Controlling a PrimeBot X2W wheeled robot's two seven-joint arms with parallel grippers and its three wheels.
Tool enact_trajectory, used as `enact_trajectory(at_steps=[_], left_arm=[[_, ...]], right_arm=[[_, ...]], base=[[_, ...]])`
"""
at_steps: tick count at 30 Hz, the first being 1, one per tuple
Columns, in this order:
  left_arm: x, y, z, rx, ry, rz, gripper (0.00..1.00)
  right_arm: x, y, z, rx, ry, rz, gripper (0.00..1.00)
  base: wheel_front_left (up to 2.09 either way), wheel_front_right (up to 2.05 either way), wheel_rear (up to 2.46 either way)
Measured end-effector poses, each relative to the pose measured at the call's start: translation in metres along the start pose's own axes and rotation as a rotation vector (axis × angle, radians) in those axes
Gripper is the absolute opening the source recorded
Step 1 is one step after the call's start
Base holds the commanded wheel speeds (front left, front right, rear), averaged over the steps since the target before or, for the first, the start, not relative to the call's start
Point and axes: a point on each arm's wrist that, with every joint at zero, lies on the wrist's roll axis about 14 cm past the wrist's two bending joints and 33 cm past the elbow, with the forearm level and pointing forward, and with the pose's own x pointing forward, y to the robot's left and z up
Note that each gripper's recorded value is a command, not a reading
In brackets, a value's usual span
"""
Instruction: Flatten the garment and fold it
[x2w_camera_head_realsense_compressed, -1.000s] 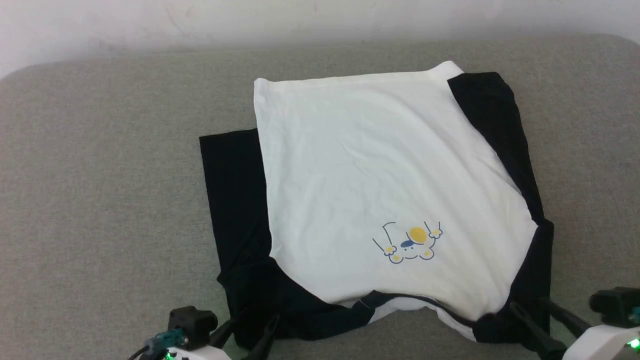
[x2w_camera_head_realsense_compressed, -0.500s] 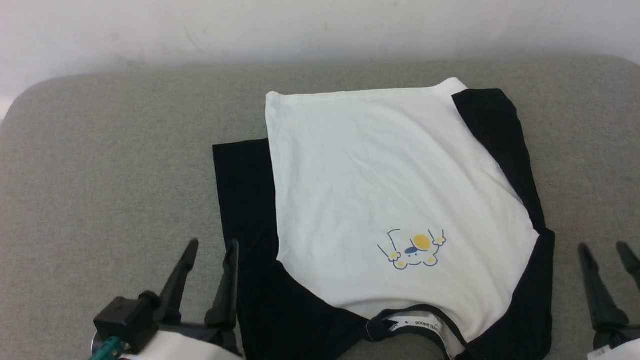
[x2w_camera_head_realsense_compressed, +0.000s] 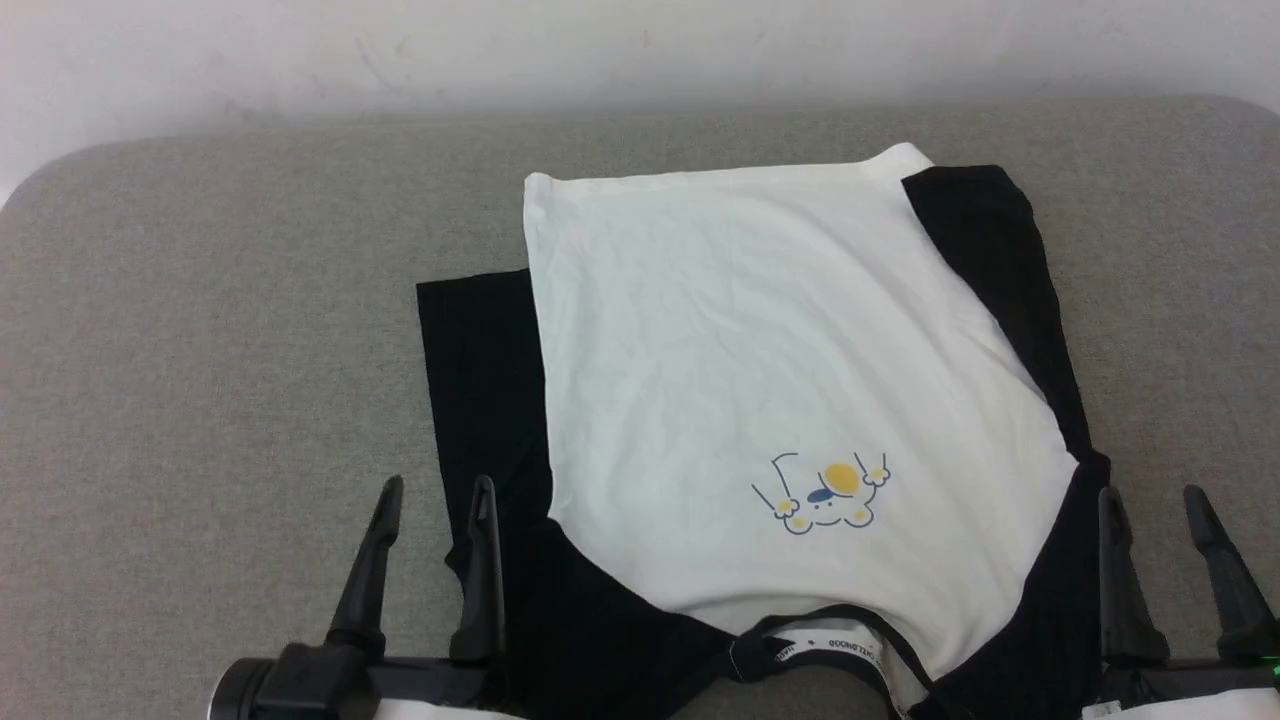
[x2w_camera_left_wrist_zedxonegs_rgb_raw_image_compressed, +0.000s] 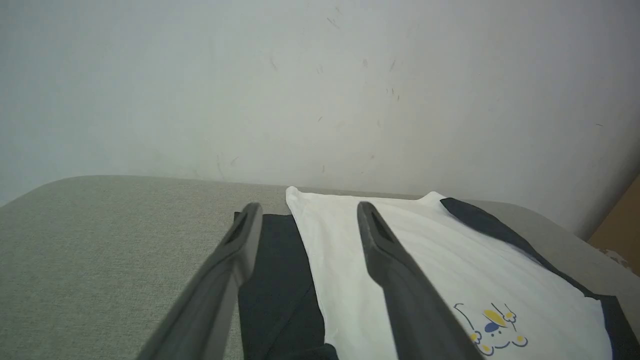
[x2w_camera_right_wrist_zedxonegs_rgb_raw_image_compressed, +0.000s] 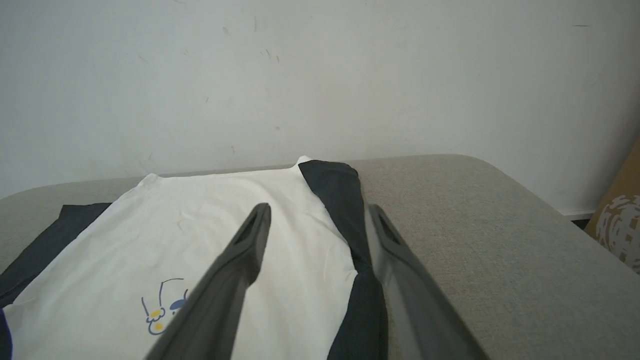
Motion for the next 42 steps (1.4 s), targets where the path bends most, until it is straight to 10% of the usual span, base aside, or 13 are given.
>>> enact_trajectory(at_steps=[9,21,42], left_arm=[[0.018,0.009,-0.02,0.047,0.037,-0.06,1.0],[0.156,0.029,0.0,0.259,0.225,-0.222,1.0],[0.174,0.087,-0.163,0.225,0.971,-0.186,1.0]], right_arm=[[0.018,0.0,0.007,-0.018,-0.037,-0.003,1.0],[0.058,0.015,-0.003,-0.012,-0.037,0.05,1.0],[0.092,0.0,-0.075,-0.037,0.133,0.053,1.0]], base=[[0.0,0.0,0.0],[0.0,0.0,0.0],[0.0,0.0,0.0]])
